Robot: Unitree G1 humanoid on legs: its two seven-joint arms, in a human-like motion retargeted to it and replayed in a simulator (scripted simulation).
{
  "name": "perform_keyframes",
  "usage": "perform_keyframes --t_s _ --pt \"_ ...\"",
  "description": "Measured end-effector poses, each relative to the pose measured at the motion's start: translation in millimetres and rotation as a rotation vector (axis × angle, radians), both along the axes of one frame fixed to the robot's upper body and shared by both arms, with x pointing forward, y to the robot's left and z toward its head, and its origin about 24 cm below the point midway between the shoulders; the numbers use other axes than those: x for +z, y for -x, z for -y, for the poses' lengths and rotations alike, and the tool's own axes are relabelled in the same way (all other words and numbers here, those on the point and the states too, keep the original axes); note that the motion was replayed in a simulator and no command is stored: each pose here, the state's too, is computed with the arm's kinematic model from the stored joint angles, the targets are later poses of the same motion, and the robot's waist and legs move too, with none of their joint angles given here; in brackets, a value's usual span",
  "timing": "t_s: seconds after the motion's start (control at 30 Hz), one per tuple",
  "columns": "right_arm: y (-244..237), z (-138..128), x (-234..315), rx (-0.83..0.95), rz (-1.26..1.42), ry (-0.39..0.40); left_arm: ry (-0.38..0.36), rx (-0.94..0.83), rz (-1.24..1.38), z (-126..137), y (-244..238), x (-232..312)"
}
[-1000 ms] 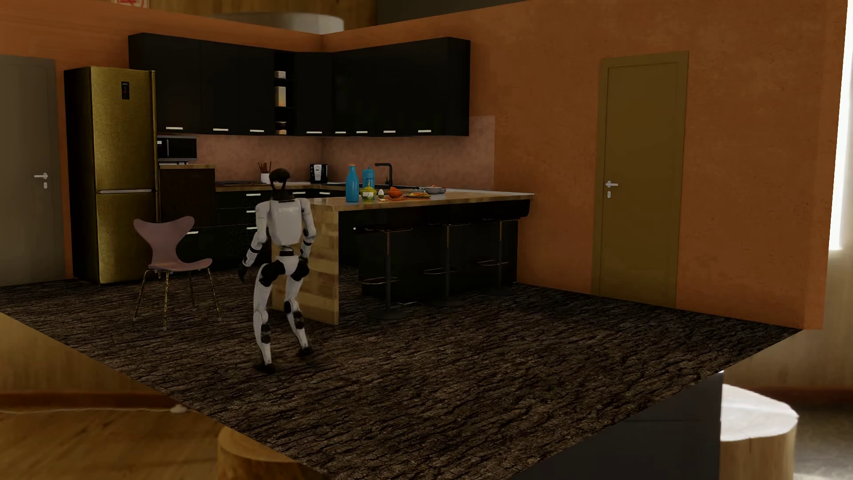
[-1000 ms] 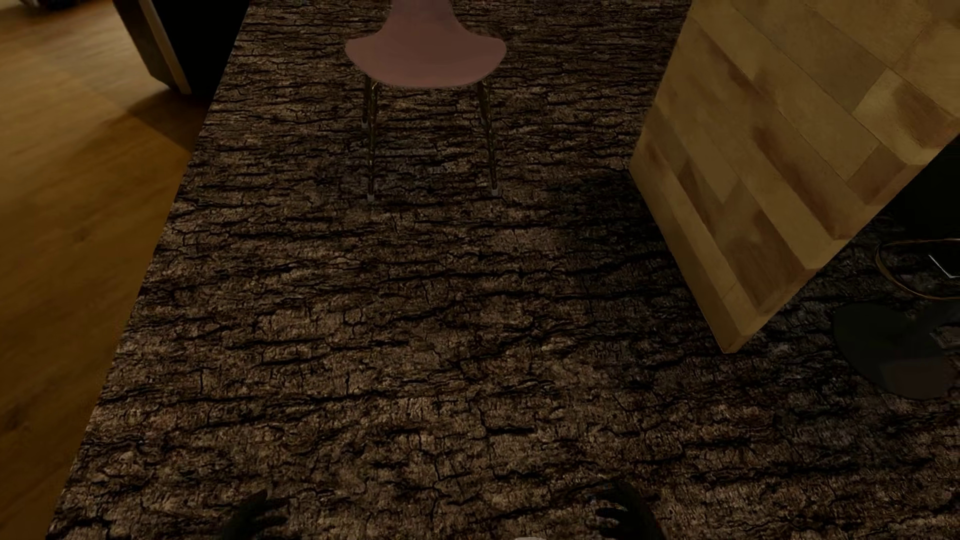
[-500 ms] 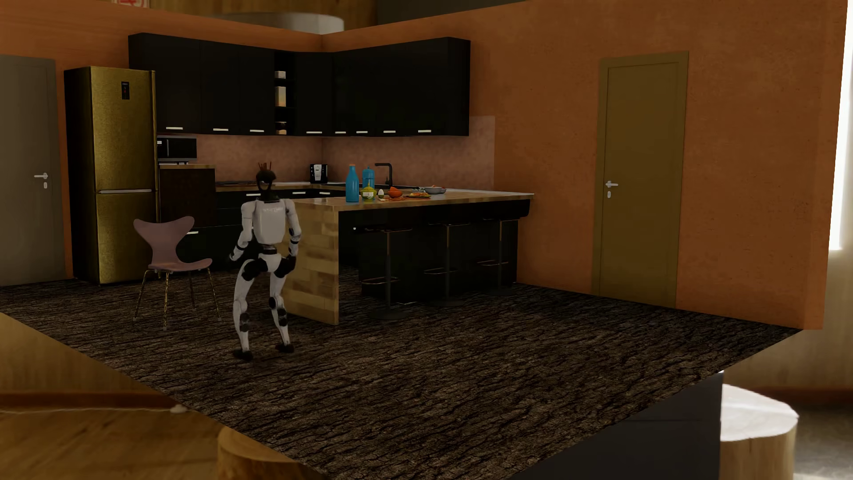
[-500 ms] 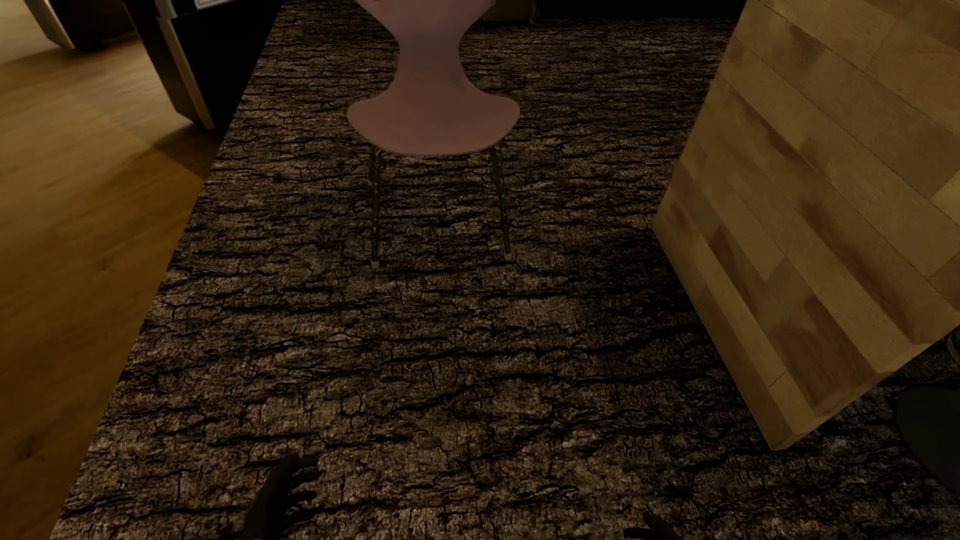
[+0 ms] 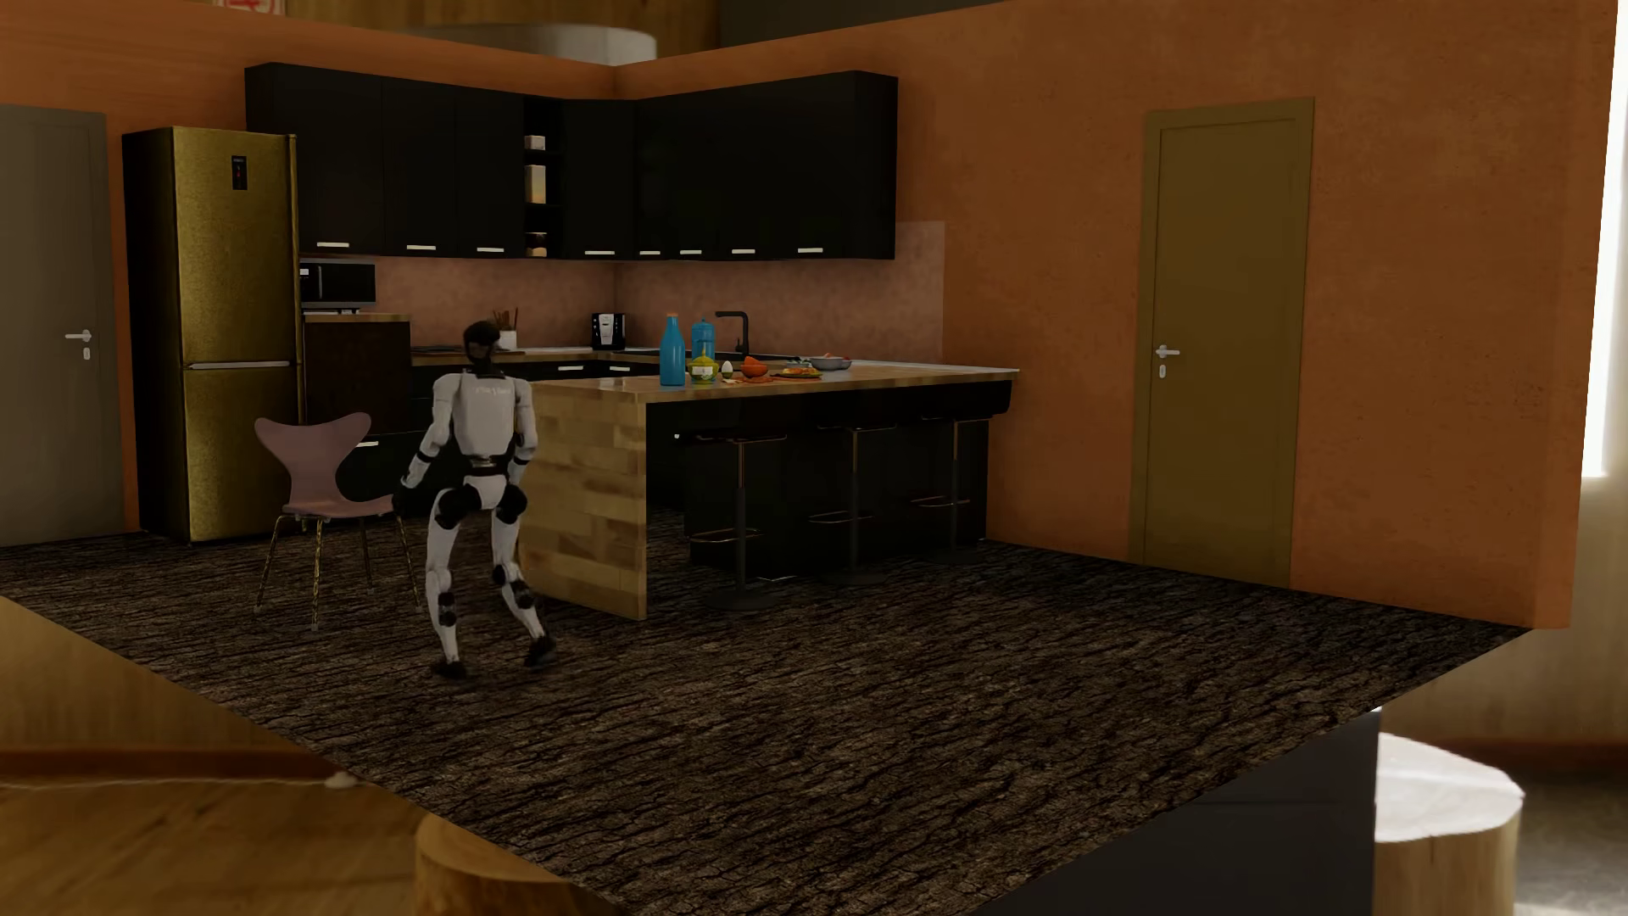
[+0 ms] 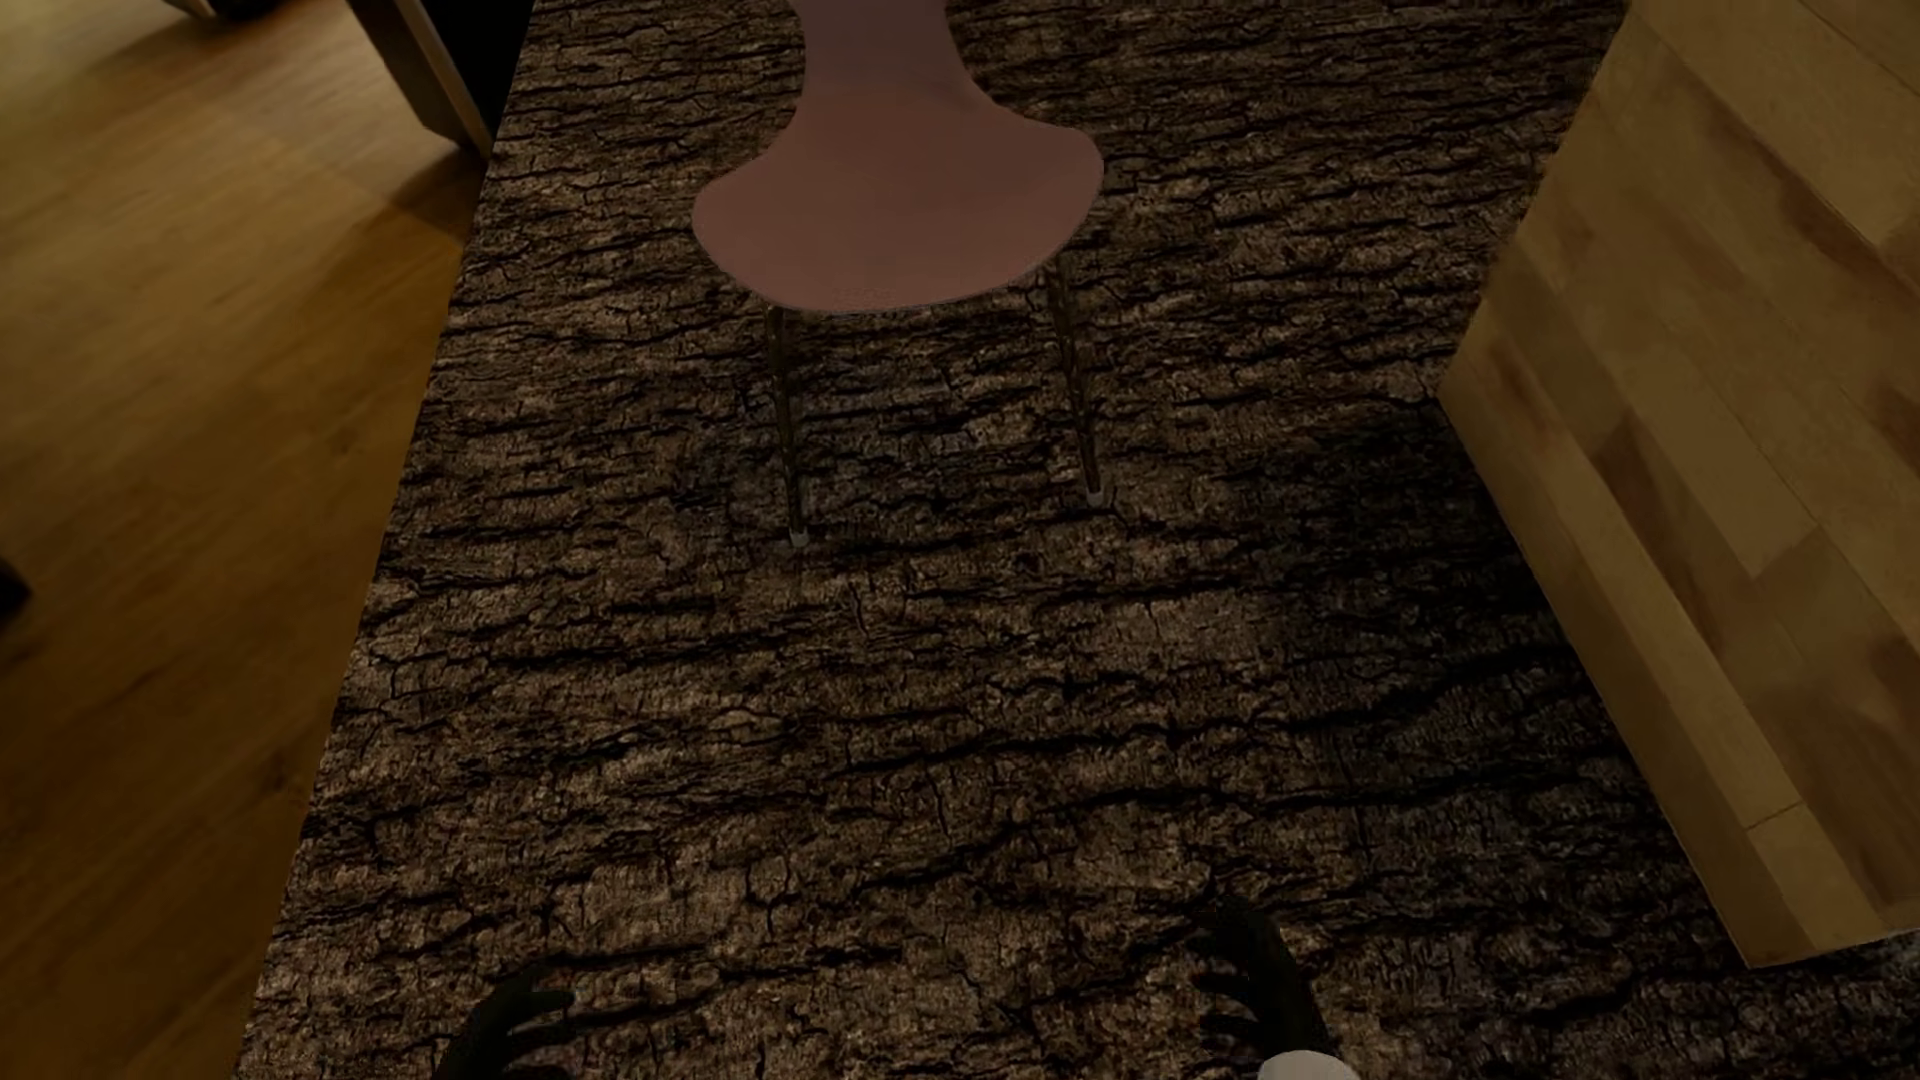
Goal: Walk towards the dark chair
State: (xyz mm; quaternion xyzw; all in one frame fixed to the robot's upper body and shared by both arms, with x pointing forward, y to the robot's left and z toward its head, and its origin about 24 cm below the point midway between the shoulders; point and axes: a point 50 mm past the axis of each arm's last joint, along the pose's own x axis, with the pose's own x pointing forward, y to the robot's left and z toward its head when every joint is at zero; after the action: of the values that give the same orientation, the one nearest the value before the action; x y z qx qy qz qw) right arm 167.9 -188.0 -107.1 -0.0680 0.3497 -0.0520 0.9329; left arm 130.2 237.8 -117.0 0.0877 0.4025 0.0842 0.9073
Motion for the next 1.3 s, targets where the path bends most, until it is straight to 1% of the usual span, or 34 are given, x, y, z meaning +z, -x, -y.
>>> perform_keyframes --t_s 0.03,0.07,0.1,0.13,0.17,0.2,0.23,0.27,0.3,0.33,0.37,0.4,0.47,0.5,0.53,0.6,0.67,0.7,0.73,0.77,0.8,0.87,0.9,0.93,0.97,1.03,1.1,1.17,1.23,1.27,1.3 --pt "7 4 -6 -0.025 -0.051 -0.01 -0.018 -0.003 0.007 -2 -2 2" --pt "17 12 -7 -0.039 -0.089 -0.018 -0.029 -0.004 0.065 -1 -17 12" --pt "26 15 -11 -0.024 -0.139 -0.019 -0.019 -0.024 0.098 8 -29 13" --pt "41 19 -22 0.031 -0.234 0.006 0.024 -0.051 0.118 31 -39 11" --pt "47 20 -26 0.092 -0.286 0.028 0.041 -0.121 0.113 49 -44 11" --pt "43 20 -24 0.122 -0.268 0.033 0.043 -0.105 0.094 43 -39 9" --pt "38 9 -21 0.129 -0.223 0.011 0.05 -0.073 0.067 36 -31 5" --pt "25 -2 -10 0.11 -0.124 -0.021 0.032 -0.062 0.034 23 -24 1" --pt "17 -11 -6 0.144 -0.067 -0.037 0.01 -0.069 0.026 14 -15 2" --pt "16 -8 -6 0.154 -0.051 -0.047 -0.012 -0.079 0.029 8 -13 3" --pt "16 -1 -4 0.143 -0.036 -0.064 -0.019 -0.062 0.062 7 -15 8" --pt "18 1 -6 0.114 -0.043 -0.084 -0.016 -0.067 0.074 15 -22 8" --pt "29 6 -12 0.117 -0.107 -0.062 0.015 -0.079 0.086 39 -31 9" --pt "37 6 -15 0.12 -0.143 -0.044 0.016 -0.081 0.08 39 -35 10" --pt "42 8 -18 0.109 -0.175 -0.027 0.021 -0.056 0.075 33 -36 10" --pt "43 9 -20 0.053 -0.178 -0.014 0.052 -0.031 0.071 27 -33 9" --pt "35 2 -16 0.03 -0.133 -0.034 0.054 -0.062 0.061 20 -24 8" --pt "31 4 -15 0.034 -0.125 -0.033 0.046 -0.053 0.063 14 -20 9" --pt "29 9 -14 0.029 -0.121 -0.028 0.048 -0.044 0.073 14 -20 10" --pt "32 13 -15 0.002 -0.127 -0.032 0.056 -0.05 0.08 19 -21 10" --pt "33 12 -16 0.016 -0.137 -0.027 0.075 -0.043 0.08 27 -22 8" --pt "42 20 -18 -0.007 -0.164 -0.024 0.081 -0.054 0.078 29 -28 8" --pt "49 24 -21 -0.01 -0.187 -0.007 0.111 -0.05 0.089 38 -32 9" --pt "47 22 -21 0.008 -0.186 0.005 0.123 -0.065 0.084 43 -31 8" --pt "45 22 -19 0.016 -0.175 0.014 0.115 -0.074 0.064 38 -24 6" --pt "35 14 -17 0.015 -0.14 -0.008 0.117 -0.101 0.037 40 -18 2" --pt "36 3 -17 0.019 -0.13 -0.041 0.104 -0.123 0.045 35 -22 5" --pt "45 10 -22 0.024 -0.194 -0.03 0.096 -0.144 0.084 33 -28 10" --pt "37 15 -19 -0.013 -0.189 -0.037 0.087 -0.117 0.072 26 -23 8" --pt "38 14 -20 -0.001 -0.203 -0.029 0.082 -0.092 0.057 22 -21 6" --pt "35 14 -19 0.011 -0.196 -0.013 0.095 -0.09 0.069 30 -28 7"
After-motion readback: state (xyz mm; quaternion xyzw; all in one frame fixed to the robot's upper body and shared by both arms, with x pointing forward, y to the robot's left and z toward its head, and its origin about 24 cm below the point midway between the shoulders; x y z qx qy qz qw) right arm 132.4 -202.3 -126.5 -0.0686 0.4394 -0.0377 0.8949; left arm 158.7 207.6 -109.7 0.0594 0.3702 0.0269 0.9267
